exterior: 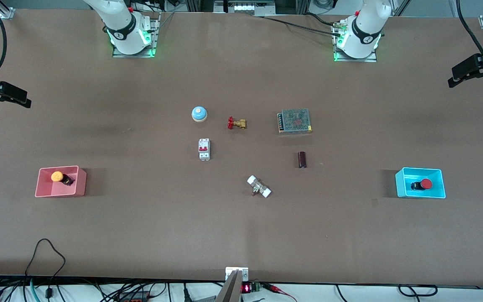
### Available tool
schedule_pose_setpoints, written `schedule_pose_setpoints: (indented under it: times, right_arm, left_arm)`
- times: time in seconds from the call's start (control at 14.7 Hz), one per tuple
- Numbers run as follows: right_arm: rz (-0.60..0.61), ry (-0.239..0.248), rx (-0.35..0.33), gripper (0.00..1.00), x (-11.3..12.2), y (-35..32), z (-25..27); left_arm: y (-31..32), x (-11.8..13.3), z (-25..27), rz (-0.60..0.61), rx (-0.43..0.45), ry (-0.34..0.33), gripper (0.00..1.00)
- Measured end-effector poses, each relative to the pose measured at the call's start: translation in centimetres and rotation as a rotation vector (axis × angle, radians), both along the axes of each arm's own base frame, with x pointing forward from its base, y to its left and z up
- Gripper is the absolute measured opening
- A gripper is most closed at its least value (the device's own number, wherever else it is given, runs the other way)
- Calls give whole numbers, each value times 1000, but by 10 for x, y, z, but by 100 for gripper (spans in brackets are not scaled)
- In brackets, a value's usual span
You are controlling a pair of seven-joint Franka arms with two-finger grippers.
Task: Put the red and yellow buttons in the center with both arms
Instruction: 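Lower the right gripper into the pink bin while the left gripper enters the cyan bin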
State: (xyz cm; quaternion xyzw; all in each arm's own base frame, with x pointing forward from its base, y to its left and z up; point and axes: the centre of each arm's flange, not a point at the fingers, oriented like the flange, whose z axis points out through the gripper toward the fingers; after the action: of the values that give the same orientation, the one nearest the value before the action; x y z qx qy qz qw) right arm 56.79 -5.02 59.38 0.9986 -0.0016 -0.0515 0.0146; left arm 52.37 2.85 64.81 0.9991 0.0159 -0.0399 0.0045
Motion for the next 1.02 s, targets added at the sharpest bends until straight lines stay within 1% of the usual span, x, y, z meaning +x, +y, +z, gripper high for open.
schedule_pose_setpoints:
  times: [0.41, 0.55, 0.68, 0.82, 0.95, 1.02]
  right_arm:
    - [-9, 12, 2, 100, -3, -2, -7]
    - [-16, 12, -1, 100, 3, -7, -22]
    - [-27, 8, -8, 100, 21, -15, -54]
    - [-31, -6, -21, 100, 47, -21, -99]
    - [-31, -13, -34, 100, 69, -26, -146]
    - [-28, -14, -44, 100, 78, -28, -168]
  left_arm:
    - [-1, 0, -1, -2, 0, 1, 100]
    - [-1, 2, -2, -3, 0, -4, 100]
    - [-2, 3, -4, -5, 0, -6, 100]
    - [-3, 8, -9, -8, 2, -15, 100]
    - [-2, 25, -30, -6, 6, -25, 100]
    - [2, 38, -50, -1, 10, -27, 100]
